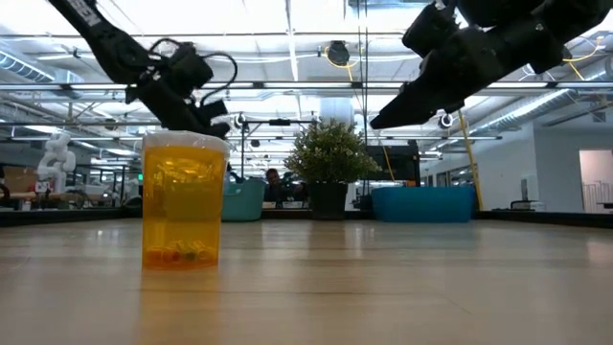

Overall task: Pick and place medicine bottles into bin by pill shape (circle, oval)
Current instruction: Put the small blue pill bottle into the green bin

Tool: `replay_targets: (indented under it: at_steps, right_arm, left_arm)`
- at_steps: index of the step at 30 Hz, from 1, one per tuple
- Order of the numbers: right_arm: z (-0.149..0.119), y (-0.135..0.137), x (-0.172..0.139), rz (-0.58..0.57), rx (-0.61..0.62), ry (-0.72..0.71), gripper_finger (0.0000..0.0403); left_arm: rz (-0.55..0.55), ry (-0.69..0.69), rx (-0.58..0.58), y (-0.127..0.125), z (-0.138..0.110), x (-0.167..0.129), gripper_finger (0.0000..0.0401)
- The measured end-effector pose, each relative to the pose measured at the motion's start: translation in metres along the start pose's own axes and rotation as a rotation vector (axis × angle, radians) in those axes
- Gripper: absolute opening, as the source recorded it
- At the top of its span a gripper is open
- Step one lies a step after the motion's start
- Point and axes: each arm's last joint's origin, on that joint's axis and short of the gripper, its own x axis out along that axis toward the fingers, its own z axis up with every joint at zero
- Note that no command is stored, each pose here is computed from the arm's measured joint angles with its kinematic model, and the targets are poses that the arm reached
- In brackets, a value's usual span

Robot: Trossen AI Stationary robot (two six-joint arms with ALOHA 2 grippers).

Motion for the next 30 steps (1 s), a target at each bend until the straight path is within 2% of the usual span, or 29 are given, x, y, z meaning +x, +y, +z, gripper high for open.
replay_targets:
  at_steps: [7, 12, 20, 30]
  right_arm:
    - [0.0, -0.003, 0.0, -0.01, 0.004, 0.001, 0.027]
    - [0.0, -0.003, 0.0, -0.011, -0.01, 0.001, 0.027]
    - [0.0, -0.003, 0.0, -0.011, -0.016, 0.001, 0.027]
    - [0.0, -0.003, 0.0, -0.01, -0.016, 0.002, 0.027]
  left_arm:
    - [0.031, -0.013, -0.023, 0.01, -0.004, 0.018, 0.0129]
    - [0.004, -0.035, -0.025, 0.012, -0.005, 0.024, 0.0129]
    - [0.0, 0.009, -0.017, 0.011, -0.018, 0.046, 0.0129]
    - [0.022, 0.01, -0.003, 0.011, -0.02, 0.051, 0.0129]
